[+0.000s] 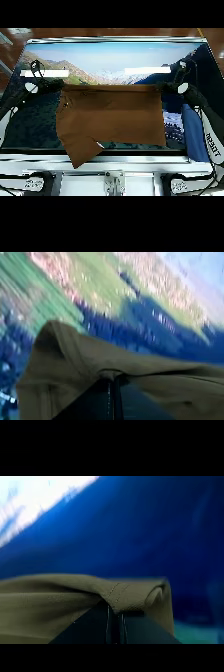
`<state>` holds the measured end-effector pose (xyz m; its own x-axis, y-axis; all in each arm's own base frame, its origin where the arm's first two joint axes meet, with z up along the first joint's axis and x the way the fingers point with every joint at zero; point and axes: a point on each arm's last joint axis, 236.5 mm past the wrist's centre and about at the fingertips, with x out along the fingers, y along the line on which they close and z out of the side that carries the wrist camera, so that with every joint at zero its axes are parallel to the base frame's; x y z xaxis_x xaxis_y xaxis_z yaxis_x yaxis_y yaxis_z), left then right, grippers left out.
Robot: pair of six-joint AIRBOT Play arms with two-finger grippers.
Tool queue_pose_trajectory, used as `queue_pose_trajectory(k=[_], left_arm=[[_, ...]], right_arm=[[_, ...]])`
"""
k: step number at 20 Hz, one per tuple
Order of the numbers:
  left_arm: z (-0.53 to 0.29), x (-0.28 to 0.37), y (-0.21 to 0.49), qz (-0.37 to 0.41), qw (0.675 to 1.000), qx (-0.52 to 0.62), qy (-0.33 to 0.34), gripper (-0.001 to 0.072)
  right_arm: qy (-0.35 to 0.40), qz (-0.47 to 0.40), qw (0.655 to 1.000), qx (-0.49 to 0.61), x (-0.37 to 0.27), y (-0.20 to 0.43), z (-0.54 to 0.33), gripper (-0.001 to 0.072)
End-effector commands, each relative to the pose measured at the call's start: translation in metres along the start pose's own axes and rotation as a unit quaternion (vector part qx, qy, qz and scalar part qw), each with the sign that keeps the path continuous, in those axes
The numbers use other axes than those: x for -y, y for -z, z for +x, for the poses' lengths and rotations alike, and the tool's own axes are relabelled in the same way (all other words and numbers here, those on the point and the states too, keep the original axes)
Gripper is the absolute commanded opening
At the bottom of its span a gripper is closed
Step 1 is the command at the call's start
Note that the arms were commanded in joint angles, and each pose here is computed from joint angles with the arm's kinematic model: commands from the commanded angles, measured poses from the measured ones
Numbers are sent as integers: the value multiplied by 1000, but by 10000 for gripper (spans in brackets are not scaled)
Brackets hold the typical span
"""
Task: Fold the shirts.
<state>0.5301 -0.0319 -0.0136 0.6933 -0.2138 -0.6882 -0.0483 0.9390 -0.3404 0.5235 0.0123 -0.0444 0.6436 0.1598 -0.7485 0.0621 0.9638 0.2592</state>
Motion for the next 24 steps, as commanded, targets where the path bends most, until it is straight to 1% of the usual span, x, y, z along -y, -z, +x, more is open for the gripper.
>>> queue_pose_trajectory(k=[1, 4, 6, 8, 9, 10, 11, 12, 14, 16, 17, 18, 19, 20, 21, 22, 24], left_arm=[[-23, -14, 49, 27, 988, -149, 13, 33], [-33, -23, 86, -11, 972, -232, 19, 33], [-34, -23, 104, -27, 963, -267, 22, 33], [-32, -23, 109, -43, 960, -277, 18, 34], [-33, -24, 108, -50, 960, -275, 14, 64], [-35, -25, 106, -55, 959, -276, 14, 221], [-41, -25, 105, -54, 957, -286, 17, 463], [-49, -26, 103, -52, 953, -299, 19, 573], [-81, -40, 99, -42, 940, -339, 8, 572], [-120, -67, 101, -45, 928, -370, -23, 571], [-139, -79, 104, -60, 925, -374, -33, 571], [-154, -87, 111, -79, 923, -374, -35, 571], [-167, -90, 128, -105, 920, -378, -29, 571], [-176, -85, 153, -115, 914, -390, -3, 572], [-182, -78, 186, -128, 905, -405, 21, 572], [-185, -74, 216, -148, 896, -417, 31, 572], [-188, -62, 267, -172, 881, -438, 47, 572]], right_arm=[[-22, 39, 984, -173, 5, 78, -18, 67], [-34, 42, 968, -246, 0, 112, -26, 67], [-35, 50, 965, -255, -4, 117, -26, 67], [-31, 63, 964, -256, -3, 117, -26, 68], [-32, 67, 964, -256, -4, 117, -26, 117], [-32, 70, 964, -253, -3, 115, -27, 340], [-34, 69, 964, -254, -2, 113, -31, 611], [-37, 57, 964, -258, 0, 110, -41, 677], [-20, 26, 961, -275, 20, 103, -73, 676], [44, 1, 946, -322, 64, 114, -122, 673], [79, 0, 933, -352, 89, 124, -148, 653], [93, 15, 921, -377, 106, 136, -172, 617], [82, 40, 917, -389, 111, 148, -186, 617], [54, 77, 918, -385, 109, 158, -192, 620], [24, 108, 922, -372, 104, 166, -192, 621], [-1, 137, 924, -357, 100, 174, -190, 621], [-18, 174, 919, -354, 97, 192, -185, 620]])
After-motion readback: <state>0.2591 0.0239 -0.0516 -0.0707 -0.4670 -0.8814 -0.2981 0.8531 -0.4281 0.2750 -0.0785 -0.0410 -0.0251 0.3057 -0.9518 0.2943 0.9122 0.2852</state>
